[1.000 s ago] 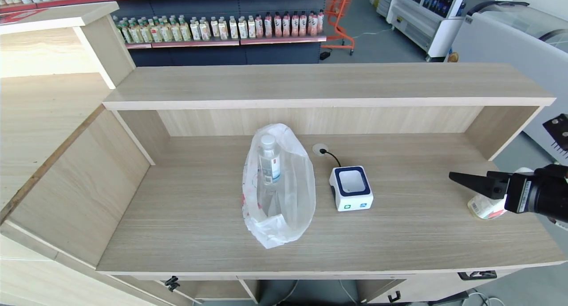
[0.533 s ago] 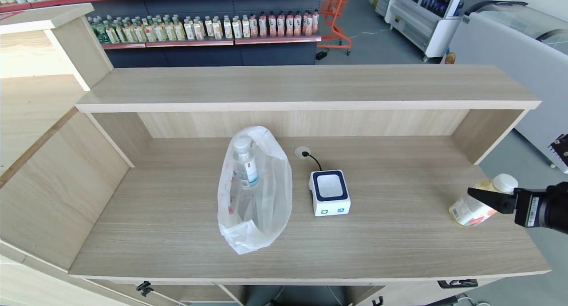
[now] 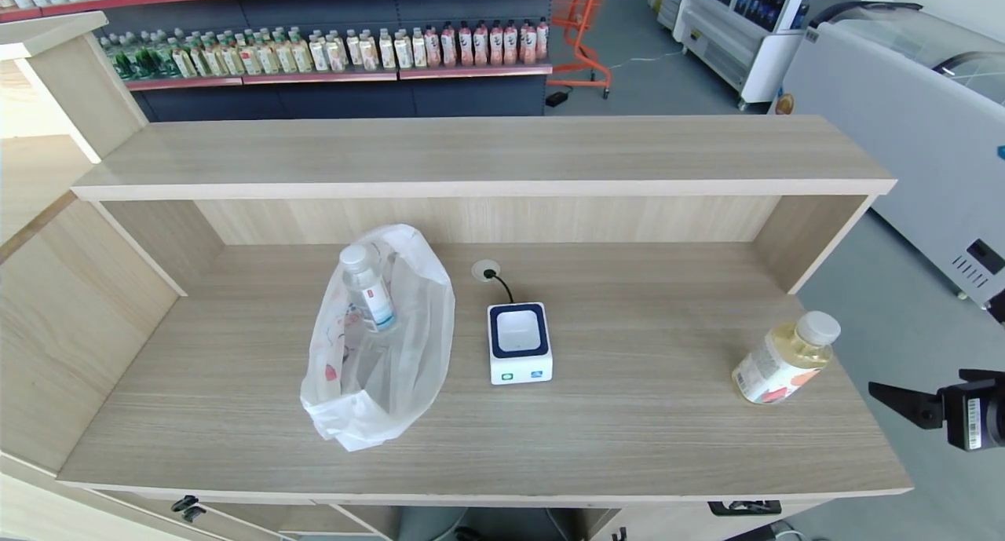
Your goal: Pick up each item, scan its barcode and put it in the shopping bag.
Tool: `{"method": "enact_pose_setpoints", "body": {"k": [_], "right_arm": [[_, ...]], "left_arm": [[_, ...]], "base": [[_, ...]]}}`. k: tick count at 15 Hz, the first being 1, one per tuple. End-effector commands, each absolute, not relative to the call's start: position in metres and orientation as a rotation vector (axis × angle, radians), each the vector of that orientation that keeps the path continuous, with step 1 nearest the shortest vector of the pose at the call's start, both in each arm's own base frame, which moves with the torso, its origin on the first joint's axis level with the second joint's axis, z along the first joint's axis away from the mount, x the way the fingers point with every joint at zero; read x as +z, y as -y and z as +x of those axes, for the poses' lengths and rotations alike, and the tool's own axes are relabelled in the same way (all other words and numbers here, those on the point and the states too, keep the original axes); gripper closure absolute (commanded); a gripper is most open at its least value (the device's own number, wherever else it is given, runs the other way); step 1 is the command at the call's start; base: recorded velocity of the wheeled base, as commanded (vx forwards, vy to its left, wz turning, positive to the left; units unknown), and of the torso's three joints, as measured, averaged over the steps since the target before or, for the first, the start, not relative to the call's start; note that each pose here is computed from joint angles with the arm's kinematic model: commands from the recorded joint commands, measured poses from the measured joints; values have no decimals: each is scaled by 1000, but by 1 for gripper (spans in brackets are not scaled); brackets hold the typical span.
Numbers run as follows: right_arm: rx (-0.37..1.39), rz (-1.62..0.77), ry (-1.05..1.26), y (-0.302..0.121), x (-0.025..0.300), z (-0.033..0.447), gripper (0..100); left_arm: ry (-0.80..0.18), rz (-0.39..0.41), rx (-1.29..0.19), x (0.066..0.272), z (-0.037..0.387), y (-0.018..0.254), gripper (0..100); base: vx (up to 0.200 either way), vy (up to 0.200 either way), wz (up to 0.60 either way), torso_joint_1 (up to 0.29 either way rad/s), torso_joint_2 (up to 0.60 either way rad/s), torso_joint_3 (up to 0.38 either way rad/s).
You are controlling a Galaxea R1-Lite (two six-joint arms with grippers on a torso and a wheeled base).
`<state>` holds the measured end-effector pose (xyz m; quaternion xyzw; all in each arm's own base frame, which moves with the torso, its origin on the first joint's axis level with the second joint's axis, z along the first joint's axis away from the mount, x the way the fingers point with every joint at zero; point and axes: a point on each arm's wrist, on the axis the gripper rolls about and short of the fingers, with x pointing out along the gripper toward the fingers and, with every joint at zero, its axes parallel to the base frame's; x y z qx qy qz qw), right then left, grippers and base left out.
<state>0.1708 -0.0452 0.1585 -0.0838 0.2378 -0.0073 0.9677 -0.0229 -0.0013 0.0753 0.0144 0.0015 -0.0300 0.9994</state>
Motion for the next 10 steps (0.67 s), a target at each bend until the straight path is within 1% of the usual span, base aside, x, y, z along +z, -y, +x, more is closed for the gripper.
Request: {"method": "enact_pose_setpoints", "body": {"k": [1,3,6,8,10], "right_arm": [[-31,-176,-511,50,153,171,0],[-29,-172,-543,52,146,174,0],[7,-147,-609,52,129,185,0],[79,-122,-593,47,118,194,0],[111,-137,-547,44,108,201,0]], "left_arm": [[-4,29,-60,75,-23,1,0],[-4,27,-61,75,-23,1,0],[-4,27,-61,75,-23,1,0],[-4,27,-60,75,-23,1,0],[-2,28,-61,75,-23,1,0]], "base": [[0,-200,0,2,7,2],[0,-200,0,2,2,2],[0,0,0,0,0,0],[0,0,0,0,0,0],[0,0,0,0,0,0]]}}
